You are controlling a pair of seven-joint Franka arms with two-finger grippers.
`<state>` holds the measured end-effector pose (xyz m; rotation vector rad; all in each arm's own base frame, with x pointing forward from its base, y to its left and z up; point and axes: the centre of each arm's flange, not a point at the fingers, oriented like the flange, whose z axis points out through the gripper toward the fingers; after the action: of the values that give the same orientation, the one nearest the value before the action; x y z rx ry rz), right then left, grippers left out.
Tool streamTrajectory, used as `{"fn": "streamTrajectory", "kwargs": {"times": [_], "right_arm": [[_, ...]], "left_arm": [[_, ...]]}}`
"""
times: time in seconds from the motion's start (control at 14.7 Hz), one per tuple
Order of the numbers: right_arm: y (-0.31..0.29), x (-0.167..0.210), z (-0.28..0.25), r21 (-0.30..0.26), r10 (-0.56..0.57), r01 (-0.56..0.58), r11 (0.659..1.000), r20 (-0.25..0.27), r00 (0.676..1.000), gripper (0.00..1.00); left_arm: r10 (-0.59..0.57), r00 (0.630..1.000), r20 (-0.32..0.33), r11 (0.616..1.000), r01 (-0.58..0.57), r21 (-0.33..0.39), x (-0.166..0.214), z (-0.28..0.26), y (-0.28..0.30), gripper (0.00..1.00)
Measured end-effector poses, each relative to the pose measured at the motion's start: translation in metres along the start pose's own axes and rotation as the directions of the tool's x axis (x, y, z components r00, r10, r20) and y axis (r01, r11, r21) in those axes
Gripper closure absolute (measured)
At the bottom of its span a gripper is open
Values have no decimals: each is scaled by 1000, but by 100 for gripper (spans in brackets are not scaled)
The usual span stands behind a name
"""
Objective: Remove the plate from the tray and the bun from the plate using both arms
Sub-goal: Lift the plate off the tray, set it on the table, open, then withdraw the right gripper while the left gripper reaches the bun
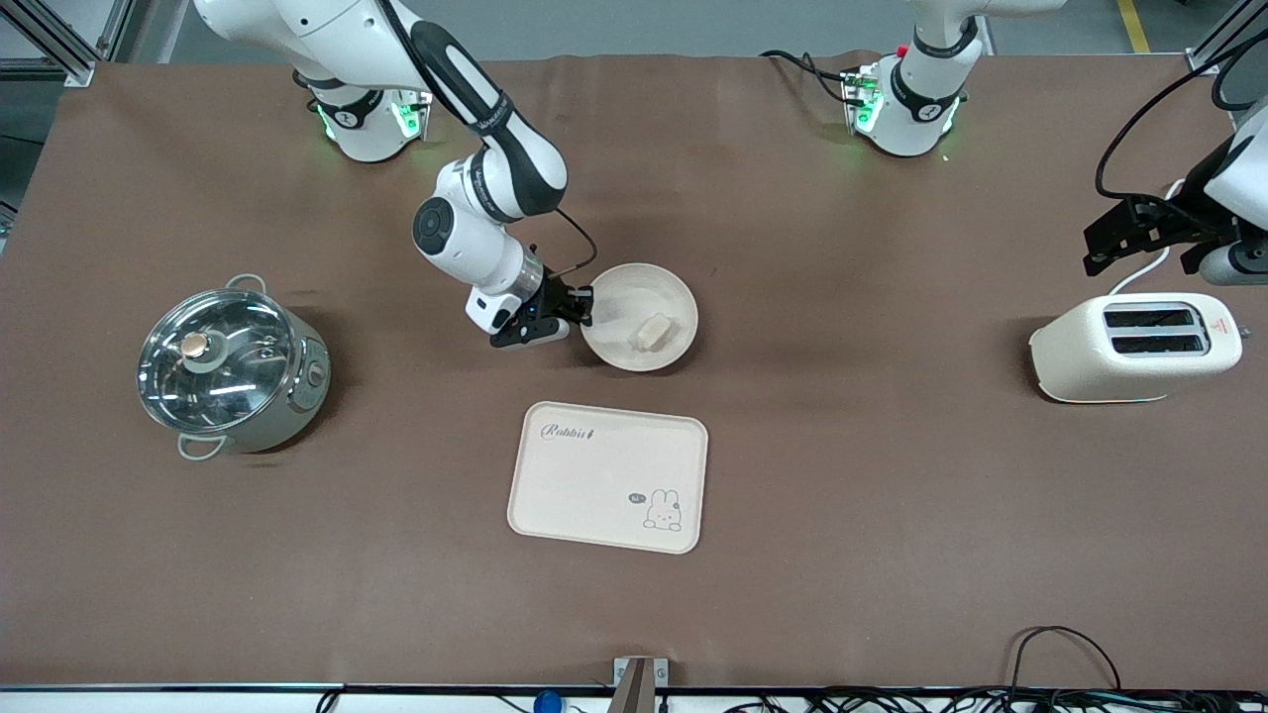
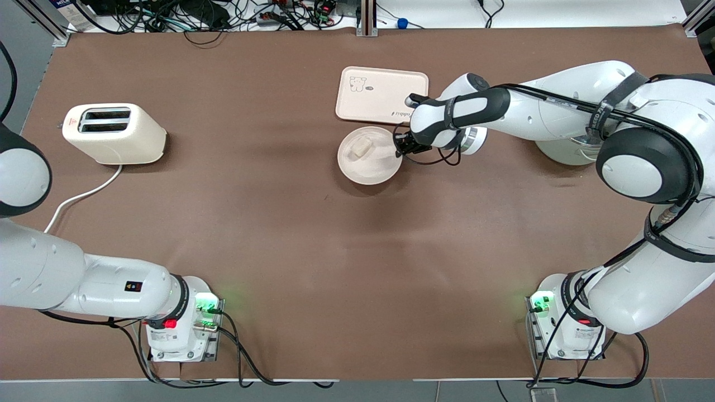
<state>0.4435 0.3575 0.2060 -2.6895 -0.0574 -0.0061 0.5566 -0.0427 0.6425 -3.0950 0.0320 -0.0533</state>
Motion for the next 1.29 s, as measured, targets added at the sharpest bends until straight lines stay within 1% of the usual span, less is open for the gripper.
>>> {"fn": "streamTrajectory", "kwargs": {"times": [0.14, 0.41, 0.48, 0.54, 0.75, 0.82, 0.88, 1.02, 1.09, 1.16, 1.23, 1.29], "right_arm": [[7, -1, 6, -14, 2, -3, 1000, -14, 1000, 94], [15, -4, 17, -29, 6, -6, 1000, -12, 1000, 94], [16, -3, 18, -29, 7, -7, 1000, -12, 1000, 90], [16, -3, 17, -28, 9, -9, 1000, -14, 1000, 79], [15, 1, 13, -22, 13, -14, 1000, -20, 1000, 50], [12, 3, 8, -14, 12, -12, 1000, -19, 1000, 38], [6, 6, 0, 1, 10, -10, 1000, -20, 1000, 29], [-10, 18, -28, 41, 10, -8, 999, -44, 999, 10], [-15, 26, -44, 60, 10, -6, 998, -64, 998, 5], [-18, 33, -59, 73, 12, -6, 997, -84, 996, 5], [-17, 41, -72, 83, 20, -11, 996, -98, 995, 3], [-12, 49, -83, 89, 30, -20, 996, -106, 994, 3]], "left_arm": [[0, 1000, 0, 1000, 0, 0, 0, 0, 0, 0], [0, 1000, 0, 1000, 0, 0, 0, 0, 0, 0], [0, 1000, 0, 1000, 0, 0, 0, 0, 0, 0], [0, 1000, 0, 1000, 0, 0, 0, 0, 0, 0], [0, 1000, 0, 1000, 0, 0, 0, 0, 0, 0], [0, 1000, 0, 1000, 0, 0, 0, 0, 0, 0], [0, 1000, 0, 1000, 0, 0, 0, 0, 0, 0], [2, 1000, 3, 1000, -2, 0, 0, 1, 1, 0], [5, 1000, 9, 1000, -5, 0, -1, 1, 3, 0], [14, 1000, 22, 1000, -14, 0, -3, 2, 8, 0], [29, 999, 36, 1000, -29, -1, -5, 3, 17, 0], [39, 998, 44, 999, -38, -9, -7, 3, 33, 0]]}}
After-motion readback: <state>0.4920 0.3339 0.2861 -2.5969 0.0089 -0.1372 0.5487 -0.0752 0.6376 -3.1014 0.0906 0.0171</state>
